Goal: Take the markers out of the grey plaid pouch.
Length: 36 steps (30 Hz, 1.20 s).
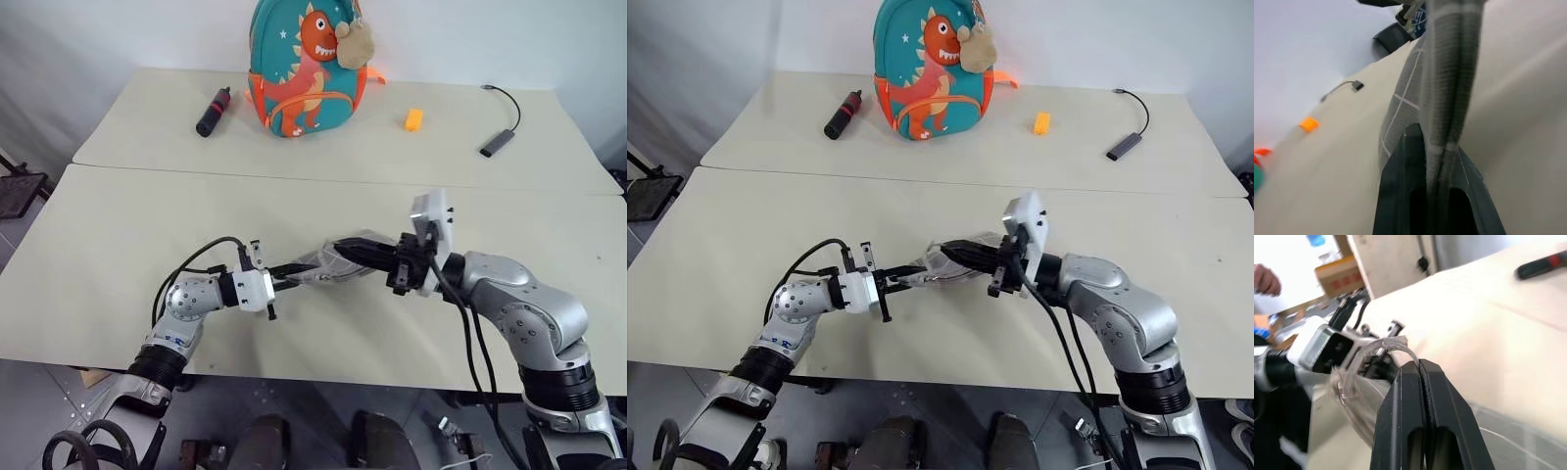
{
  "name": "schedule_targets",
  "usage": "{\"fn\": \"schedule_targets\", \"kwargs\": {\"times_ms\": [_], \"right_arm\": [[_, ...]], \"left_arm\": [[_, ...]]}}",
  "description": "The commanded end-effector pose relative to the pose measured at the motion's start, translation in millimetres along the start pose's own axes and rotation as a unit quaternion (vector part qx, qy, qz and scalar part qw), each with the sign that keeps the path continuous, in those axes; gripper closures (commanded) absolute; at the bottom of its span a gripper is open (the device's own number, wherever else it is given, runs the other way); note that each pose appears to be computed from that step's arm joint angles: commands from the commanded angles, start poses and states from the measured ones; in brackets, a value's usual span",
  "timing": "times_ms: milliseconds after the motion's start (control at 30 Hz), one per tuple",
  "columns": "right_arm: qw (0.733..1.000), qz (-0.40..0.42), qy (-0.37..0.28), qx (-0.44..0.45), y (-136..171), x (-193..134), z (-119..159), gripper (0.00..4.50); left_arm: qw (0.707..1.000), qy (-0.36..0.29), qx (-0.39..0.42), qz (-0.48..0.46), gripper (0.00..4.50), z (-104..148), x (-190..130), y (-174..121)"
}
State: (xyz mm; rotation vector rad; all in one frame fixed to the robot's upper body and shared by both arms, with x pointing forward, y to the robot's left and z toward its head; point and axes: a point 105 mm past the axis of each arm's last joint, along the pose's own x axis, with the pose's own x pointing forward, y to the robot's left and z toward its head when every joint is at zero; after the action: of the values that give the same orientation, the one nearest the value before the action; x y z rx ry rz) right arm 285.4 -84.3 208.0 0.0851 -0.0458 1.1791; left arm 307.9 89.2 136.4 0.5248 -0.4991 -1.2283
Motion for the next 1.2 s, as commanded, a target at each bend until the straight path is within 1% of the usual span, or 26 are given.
{"fn": "schedule_targets", "kwargs": {"times_ms": [33,200,333,533,633,667,767,900,1033,1100,1167,1200], "right_arm": [[0.999,-0.028,-0.045,-0.011,-11.6,-14.3,16.4,4.49],[0.995,-0.077,-0.064,-0.015,-29.2,-26.7,20.1,4.49],[0.989,-0.132,-0.067,-0.030,-49.0,-41.1,20.1,4.49],[0.978,-0.184,-0.073,-0.058,-66.0,-62.0,25.5,4.49],[0.973,-0.205,-0.075,-0.071,-71.8,-67.3,27.9,4.49],[0.971,-0.213,-0.078,-0.078,-74.0,-68.6,29.9,4.49],[0.958,-0.232,-0.129,-0.107,-75.4,-70.7,52.0,4.49],[0.957,-0.193,-0.156,-0.152,-57.2,-56.1,69.2,4.49],[0.960,-0.166,-0.157,-0.162,-43.8,-49.4,69.9,4.49],[0.955,-0.190,-0.147,-0.172,-50.4,-56.2,67.3,4.49],[0.945,-0.229,-0.137,-0.190,-62.0,-65.5,67.4,4.49],[0.942,-0.241,-0.138,-0.190,-65.7,-68.7,68.2,4.49]], "left_arm": [[0.998,-0.025,-0.052,-0.021,4.50,11.0,-4.2,-1.3],[0.995,-0.035,-0.096,-0.007,4.50,13.0,-6.9,2.9],[0.991,-0.040,-0.125,-0.004,4.50,13.7,-8.0,3.7],[0.987,-0.039,-0.158,0.009,4.50,14.2,-12.4,6.4],[0.984,-0.037,-0.175,0.011,4.50,13.1,-13.9,5.5],[0.983,-0.032,-0.179,0.010,4.50,11.9,-14.3,4.6],[0.976,-0.012,-0.217,-0.007,4.50,4.8,-15.5,-4.7],[0.963,-0.022,-0.269,0.007,4.50,4.4,-12.7,-5.4],[0.936,-0.081,-0.336,0.070,4.50,16.1,-4.4,16.9],[0.917,-0.105,-0.372,0.101,4.50,18.5,-5.2,28.2],[0.903,-0.128,-0.398,0.095,4.50,25.4,-6.9,30.4],[0.902,-0.131,-0.403,0.085,4.50,28.1,-7.7,28.6]]}}
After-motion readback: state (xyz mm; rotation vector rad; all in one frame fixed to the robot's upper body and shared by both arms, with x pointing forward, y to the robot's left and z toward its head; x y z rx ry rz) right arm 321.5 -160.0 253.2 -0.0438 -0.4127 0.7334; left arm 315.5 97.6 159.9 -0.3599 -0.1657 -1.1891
